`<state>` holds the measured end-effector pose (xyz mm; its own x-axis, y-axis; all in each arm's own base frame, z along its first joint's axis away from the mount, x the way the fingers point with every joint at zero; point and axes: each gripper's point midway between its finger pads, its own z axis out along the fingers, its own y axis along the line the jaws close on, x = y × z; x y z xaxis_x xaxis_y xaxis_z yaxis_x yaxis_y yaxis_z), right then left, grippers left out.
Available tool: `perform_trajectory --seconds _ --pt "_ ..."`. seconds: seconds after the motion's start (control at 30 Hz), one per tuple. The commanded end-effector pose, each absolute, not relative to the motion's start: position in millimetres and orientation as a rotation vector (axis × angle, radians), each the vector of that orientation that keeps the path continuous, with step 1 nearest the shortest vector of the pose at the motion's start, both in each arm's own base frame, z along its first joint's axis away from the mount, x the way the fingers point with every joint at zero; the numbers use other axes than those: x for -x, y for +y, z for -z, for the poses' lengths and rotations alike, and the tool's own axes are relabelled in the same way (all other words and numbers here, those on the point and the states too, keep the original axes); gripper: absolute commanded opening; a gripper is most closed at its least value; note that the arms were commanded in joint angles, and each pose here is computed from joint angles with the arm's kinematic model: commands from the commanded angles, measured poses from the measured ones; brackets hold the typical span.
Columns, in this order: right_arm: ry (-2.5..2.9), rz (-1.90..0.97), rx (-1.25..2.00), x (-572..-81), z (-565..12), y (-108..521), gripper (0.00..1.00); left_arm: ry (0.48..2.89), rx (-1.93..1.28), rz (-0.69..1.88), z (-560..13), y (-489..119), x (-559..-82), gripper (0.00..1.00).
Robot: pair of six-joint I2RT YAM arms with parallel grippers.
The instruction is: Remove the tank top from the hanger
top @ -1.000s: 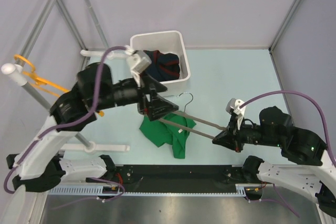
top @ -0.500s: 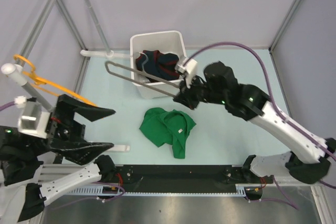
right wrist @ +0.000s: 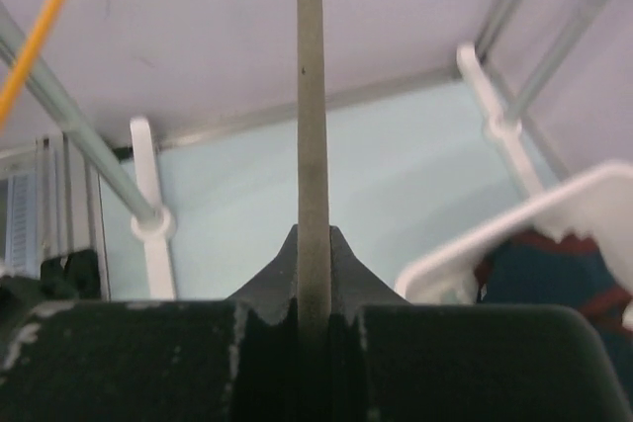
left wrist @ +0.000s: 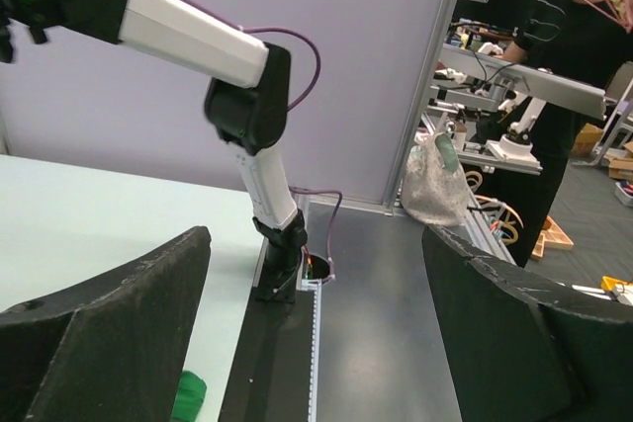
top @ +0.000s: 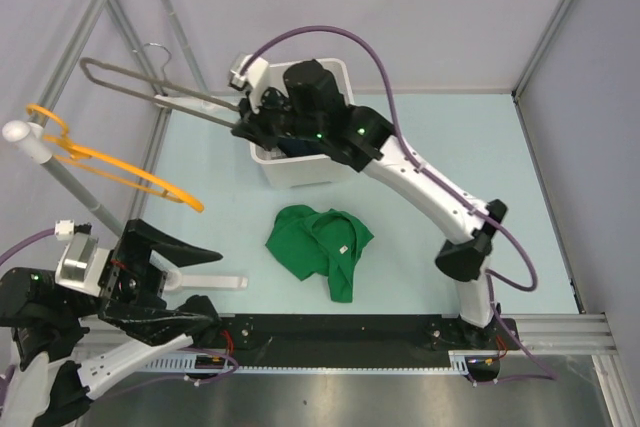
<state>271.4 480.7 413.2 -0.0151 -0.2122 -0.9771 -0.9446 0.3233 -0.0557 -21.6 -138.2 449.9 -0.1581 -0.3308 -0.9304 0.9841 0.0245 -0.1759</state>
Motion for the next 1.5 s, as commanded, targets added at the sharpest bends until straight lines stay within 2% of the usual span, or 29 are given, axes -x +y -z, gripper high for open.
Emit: perform_trajectory --seconds 0.0,0.27,0.43,0.6,0.63,0.73,0.93,1.2,1.47 --pt "1.244 -0.865 1.115 -258.9 -473.4 510.3 0.0 1.113 -0.822 1.416 -443.8 -129.8 24.0 0.92" --pt "1.124 -0.901 1.112 -248.8 -472.8 553.8 0.0 1.114 -0.717 1.415 -449.9 -113.0 23.0 0.89" --pt "1.166 -0.867 1.068 -255.9 -464.4 558.2 0.0 1.155 -0.449 1.314 -499.6 -97.7 -16.1 0.91" --pt "1.206 -0.841 1.0 -261.3 -474.3 538.2 0.0 1.279 -0.15 1.182 -545.4 -106.7 -82.5 0.88" --pt "1.218 -0.849 1.002 -261.7 -470.3 538.0 0.0 1.281 -0.005 1.157 -557.0 -94.2 -97.3 0.88" --pt "1.224 -0.87 0.998 -256.4 -475.2 532.8 0.0 1.323 0.24 1.11 -562.3 -90.7 -131.6 0.88" --pt "1.241 -0.892 0.964 -254.0 -477.7 521.8 0.0 1.344 0.523 0.996 -557.3 -90.5 -176.5 0.89" --pt "1.195 -0.95 0.94 -248.4 -500.7 492.3 0.0 1.353 0.736 0.937 -540.7 -74.9 -189.8 0.88" --pt "1.166 -0.987 1.006 -235.4 -495.9 481.8 0.0 1.339 0.833 0.943 -536.1 -87.1 -205.3 0.78"
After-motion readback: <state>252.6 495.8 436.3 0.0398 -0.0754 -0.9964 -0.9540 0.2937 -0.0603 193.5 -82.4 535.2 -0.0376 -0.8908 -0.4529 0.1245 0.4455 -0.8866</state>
